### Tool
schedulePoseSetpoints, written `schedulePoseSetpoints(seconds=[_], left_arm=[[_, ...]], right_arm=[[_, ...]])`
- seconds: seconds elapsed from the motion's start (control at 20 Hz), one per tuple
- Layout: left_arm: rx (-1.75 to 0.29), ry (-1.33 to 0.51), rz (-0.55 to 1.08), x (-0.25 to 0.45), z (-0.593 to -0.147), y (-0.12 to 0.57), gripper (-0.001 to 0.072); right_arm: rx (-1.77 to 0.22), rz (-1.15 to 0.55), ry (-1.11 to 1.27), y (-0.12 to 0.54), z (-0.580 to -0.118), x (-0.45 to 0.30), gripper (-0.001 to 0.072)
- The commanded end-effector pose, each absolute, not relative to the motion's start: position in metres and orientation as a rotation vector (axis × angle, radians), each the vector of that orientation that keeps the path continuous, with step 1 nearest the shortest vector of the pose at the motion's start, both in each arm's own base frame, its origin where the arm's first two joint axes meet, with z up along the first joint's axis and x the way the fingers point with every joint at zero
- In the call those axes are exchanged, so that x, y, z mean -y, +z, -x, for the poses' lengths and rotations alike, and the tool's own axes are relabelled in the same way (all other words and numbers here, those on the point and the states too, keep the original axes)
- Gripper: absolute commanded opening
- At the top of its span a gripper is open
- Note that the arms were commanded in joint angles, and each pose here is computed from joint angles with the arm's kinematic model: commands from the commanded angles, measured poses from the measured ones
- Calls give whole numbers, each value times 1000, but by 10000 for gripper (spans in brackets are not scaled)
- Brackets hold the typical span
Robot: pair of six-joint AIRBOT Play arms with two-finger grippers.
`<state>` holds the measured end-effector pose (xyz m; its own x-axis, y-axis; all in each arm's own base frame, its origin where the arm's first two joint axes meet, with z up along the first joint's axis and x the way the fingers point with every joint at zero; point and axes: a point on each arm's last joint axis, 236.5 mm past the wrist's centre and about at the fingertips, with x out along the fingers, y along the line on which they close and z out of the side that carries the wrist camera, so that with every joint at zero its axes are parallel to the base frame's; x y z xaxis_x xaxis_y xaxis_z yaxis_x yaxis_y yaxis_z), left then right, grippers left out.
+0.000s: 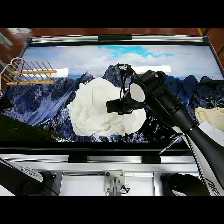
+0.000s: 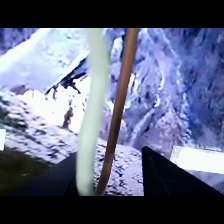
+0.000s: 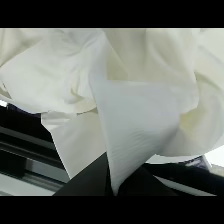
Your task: Fold the shirts.
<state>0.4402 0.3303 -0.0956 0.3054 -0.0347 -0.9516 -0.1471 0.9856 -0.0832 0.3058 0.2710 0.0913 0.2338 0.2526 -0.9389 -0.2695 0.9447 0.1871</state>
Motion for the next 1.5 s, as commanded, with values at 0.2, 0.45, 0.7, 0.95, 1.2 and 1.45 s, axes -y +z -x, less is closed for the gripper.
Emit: schedulePoseSetpoints(seconds=[0.2,0.45,0.7,0.95,1.2,1.45], left_arm=[[-1267,81,162,-332,-439,-97,53],[-1253,80,158,-332,-441,-81,51],[-1181,79,130,-328,-450,-28,51],[-1080,241,26,-349,-438,60,50],[-828,198,93,-291,-461,165,49],[-979,-217,80,-112,-441,194,47]], right_arm=[[-1284,26,364,91,-306,-271,76],[-1277,41,364,91,-308,-269,75],[-1257,71,339,91,-314,-261,76],[-1235,83,326,99,-314,-254,75],[-1193,67,262,121,-319,-222,75],[-1201,80,201,129,-329,-178,75]])
